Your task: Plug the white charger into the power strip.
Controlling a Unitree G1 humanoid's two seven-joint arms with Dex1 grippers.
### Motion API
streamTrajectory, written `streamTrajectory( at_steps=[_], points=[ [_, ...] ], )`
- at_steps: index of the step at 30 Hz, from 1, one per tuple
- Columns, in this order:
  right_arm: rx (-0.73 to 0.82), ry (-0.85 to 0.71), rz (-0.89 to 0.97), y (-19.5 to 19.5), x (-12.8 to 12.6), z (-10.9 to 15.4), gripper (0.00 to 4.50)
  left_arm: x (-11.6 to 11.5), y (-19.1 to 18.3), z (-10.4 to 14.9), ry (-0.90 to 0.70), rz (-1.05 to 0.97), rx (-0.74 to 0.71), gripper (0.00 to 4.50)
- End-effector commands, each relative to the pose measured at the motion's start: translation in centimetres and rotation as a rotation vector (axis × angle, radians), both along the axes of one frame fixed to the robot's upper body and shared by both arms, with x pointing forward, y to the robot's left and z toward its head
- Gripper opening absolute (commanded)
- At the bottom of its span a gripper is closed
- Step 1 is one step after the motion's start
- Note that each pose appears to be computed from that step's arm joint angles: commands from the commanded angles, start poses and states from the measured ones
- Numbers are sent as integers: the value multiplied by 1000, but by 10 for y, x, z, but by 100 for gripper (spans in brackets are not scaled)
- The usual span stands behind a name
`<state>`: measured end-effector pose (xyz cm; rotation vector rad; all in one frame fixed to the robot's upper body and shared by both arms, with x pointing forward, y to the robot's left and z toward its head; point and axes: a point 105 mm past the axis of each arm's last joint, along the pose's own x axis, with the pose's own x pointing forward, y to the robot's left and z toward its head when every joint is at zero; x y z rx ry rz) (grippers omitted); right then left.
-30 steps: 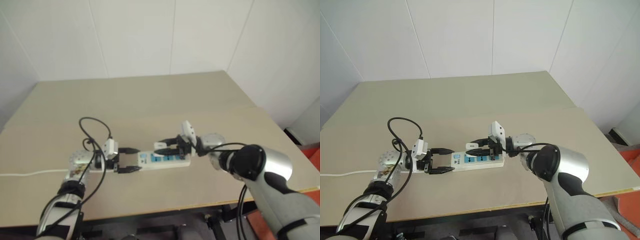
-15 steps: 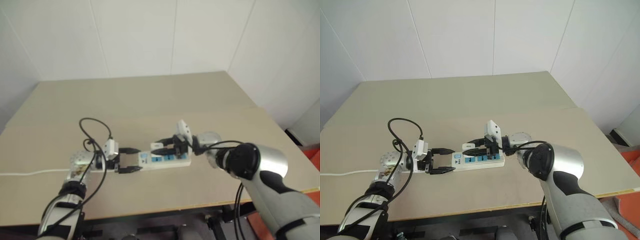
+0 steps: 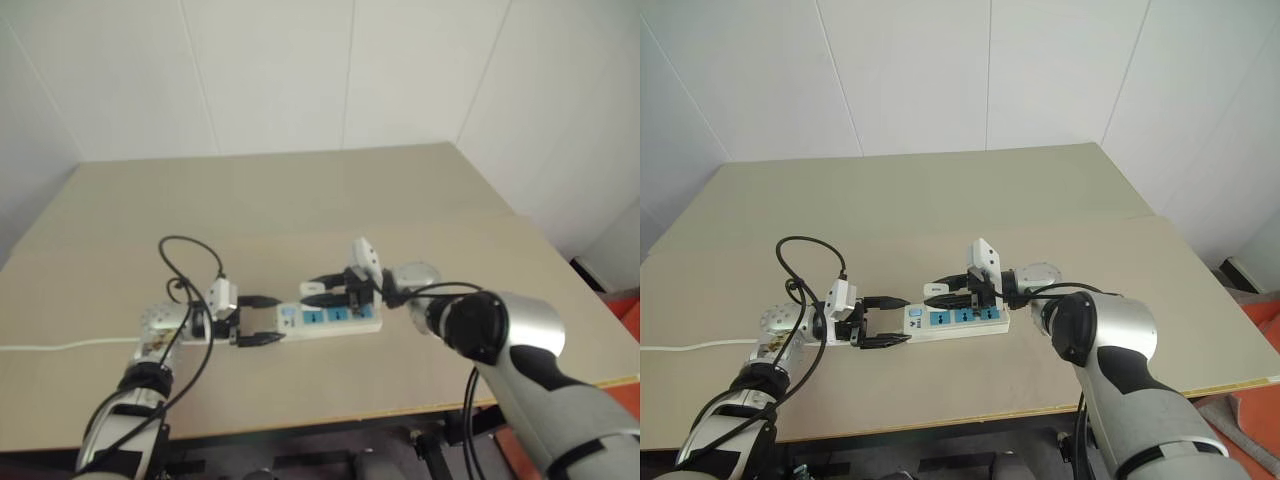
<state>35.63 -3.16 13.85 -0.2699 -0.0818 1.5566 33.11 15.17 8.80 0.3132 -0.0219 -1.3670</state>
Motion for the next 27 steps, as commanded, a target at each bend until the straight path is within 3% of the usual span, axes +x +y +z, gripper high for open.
streamTrajectory(
  at_steps=[1, 19, 27],
  points=[
    [-25, 21, 1, -5, 0, -8, 111, -3, -3, -10, 23, -17, 42, 318],
    [-102, 26, 63, -10, 2, -25, 111, -3, -4, -10, 22, -14, 42, 318],
    [-173, 140, 41, -10, -13, -35, 111, -3, -3, -10, 22, -15, 47, 318]
  ],
)
